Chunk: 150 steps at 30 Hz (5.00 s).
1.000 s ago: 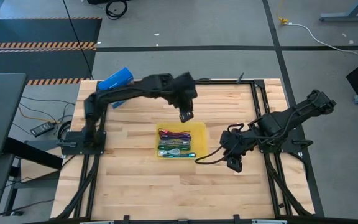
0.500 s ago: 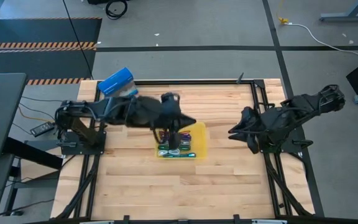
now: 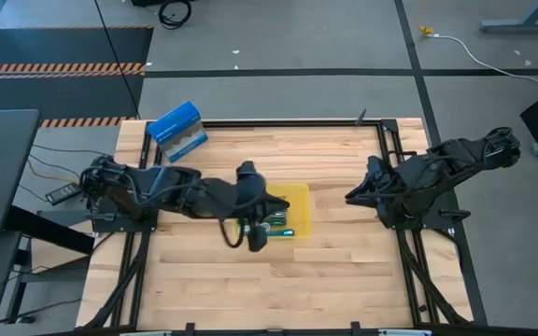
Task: Pick and place USB-C Cables
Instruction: Return to Home Position
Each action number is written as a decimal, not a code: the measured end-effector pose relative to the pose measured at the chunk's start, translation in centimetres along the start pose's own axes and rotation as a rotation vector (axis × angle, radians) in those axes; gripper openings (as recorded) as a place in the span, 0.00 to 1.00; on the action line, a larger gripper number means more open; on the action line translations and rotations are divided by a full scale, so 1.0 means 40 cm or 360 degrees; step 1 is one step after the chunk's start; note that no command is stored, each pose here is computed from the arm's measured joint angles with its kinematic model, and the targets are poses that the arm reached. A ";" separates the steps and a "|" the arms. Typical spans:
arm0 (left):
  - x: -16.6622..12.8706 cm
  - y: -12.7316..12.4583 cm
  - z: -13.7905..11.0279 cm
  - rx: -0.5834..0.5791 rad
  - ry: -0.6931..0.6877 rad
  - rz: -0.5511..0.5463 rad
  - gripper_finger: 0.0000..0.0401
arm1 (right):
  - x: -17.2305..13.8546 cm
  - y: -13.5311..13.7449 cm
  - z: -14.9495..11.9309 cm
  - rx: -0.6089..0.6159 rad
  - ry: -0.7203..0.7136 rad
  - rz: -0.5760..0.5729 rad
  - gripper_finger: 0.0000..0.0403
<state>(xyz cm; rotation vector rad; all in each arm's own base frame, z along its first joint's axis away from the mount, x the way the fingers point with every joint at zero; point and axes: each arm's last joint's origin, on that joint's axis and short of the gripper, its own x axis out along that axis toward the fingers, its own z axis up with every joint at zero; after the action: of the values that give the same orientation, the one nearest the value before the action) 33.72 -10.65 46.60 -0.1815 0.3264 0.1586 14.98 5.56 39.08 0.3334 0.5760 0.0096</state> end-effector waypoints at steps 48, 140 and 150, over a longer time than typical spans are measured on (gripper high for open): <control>-0.213 0.411 -0.726 -0.0290 -0.0473 -0.0185 0.00 | 0.176 -0.256 -0.416 0.0255 -0.0758 0.0144 0.00; -0.238 0.442 -0.840 -0.0038 -0.0322 -0.0254 0.07 | 0.174 -0.330 -0.441 0.0160 -0.0964 0.0309 0.02; -0.238 0.442 -0.840 -0.0038 -0.0322 -0.0255 0.07 | 0.174 -0.330 -0.441 0.0160 -0.0964 0.0309 0.02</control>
<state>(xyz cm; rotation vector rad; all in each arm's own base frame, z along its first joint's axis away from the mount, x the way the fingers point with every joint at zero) 11.37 -1.44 15.81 -0.2128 0.1075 0.0222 10.26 -0.81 17.36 0.4648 -0.0574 0.0646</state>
